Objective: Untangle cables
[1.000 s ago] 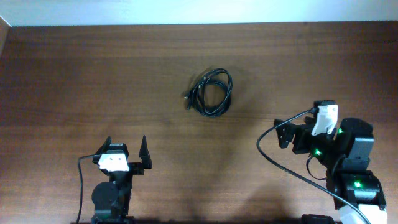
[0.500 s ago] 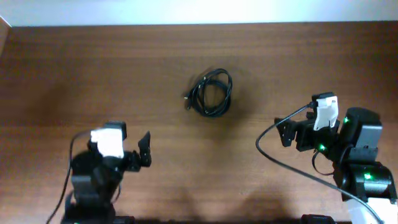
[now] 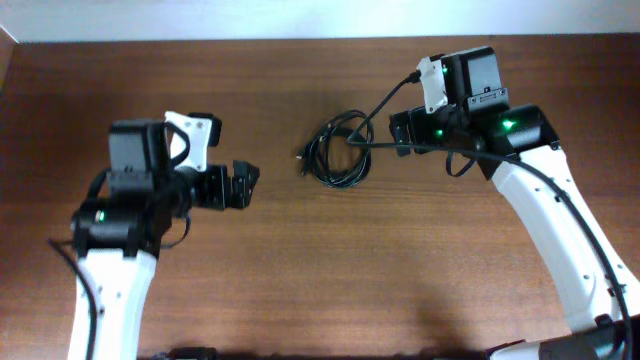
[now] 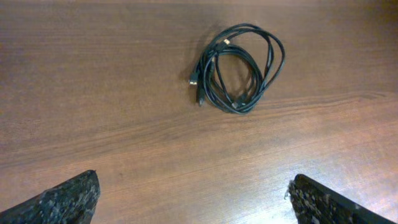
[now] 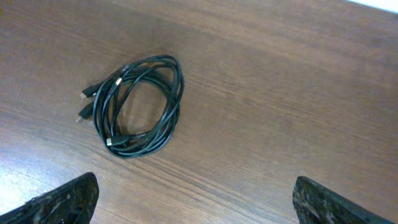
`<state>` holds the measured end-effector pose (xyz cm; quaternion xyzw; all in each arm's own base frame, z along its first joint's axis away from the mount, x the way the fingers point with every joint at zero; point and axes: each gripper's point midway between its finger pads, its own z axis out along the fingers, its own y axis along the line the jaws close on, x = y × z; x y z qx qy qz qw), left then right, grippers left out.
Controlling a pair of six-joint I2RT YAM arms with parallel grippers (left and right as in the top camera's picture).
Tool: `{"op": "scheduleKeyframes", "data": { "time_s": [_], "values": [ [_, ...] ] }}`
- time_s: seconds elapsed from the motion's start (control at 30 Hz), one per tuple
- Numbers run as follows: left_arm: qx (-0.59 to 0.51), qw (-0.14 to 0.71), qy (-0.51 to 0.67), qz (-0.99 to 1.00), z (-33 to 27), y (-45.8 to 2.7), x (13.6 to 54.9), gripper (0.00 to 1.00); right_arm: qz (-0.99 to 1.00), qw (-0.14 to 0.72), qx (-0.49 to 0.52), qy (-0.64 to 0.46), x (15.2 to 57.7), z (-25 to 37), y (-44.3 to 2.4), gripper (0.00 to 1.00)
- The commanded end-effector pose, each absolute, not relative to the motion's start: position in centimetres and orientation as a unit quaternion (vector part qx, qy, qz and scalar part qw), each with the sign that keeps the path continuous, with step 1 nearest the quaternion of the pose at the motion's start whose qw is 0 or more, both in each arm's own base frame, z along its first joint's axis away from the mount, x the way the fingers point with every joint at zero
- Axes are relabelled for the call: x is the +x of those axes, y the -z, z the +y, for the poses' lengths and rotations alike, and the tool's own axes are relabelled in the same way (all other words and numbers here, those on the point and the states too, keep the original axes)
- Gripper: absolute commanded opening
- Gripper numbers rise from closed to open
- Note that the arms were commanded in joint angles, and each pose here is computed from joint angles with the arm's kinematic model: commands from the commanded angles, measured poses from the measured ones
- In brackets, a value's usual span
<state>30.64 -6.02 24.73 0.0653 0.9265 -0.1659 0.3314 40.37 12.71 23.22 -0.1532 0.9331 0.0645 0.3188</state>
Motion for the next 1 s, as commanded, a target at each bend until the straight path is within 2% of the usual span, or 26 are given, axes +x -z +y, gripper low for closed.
{"op": "scheduleKeyframes", "data": {
  "time_s": [0.0,0.1,0.17,0.23,0.37,0.5,0.77,0.97],
  "values": [
    [0.098,0.3,0.168,0.934,-8.1,-24.1,34.6,0.99,0.922,0.354,-0.154,-0.037,41.2,12.0,-26.6,0.98],
    [0.145,0.294,0.183,0.927,-12.5,-23.8,39.4,0.99,0.921,0.354,-0.16,-0.013,41.2,11.3,-26.7,0.99],
    [0.158,0.284,0.186,0.927,-14.0,-23.1,41.2,0.99,0.924,0.347,-0.158,-0.006,41.0,11.0,-26.4,0.99],
    [0.156,0.249,0.153,0.944,-13.5,-22.1,42.8,0.99,0.925,0.338,-0.171,0.0,40.6,10.8,-26.1,0.99],
    [0.17,0.25,0.141,0.943,-13.7,-23.4,45.2,0.99,0.927,0.335,-0.167,0.013,40.6,10.3,-26.0,0.99],
    [0.182,0.165,0.129,0.961,-15.8,-15.5,46.0,0.99,0.929,0.325,-0.176,0.018,40.2,10.1,-25.7,0.99],
    [0.216,0.075,0.109,0.967,-19.6,-5.0,45.5,0.99,0.931,0.319,-0.176,0.031,40.0,9.7,-25.5,0.99],
    [0.199,0.051,0.084,0.975,-17.4,-2.8,45.5,0.99,0.931,0.316,-0.177,0.031,39.9,9.7,-25.4,0.99]
  ]
}}
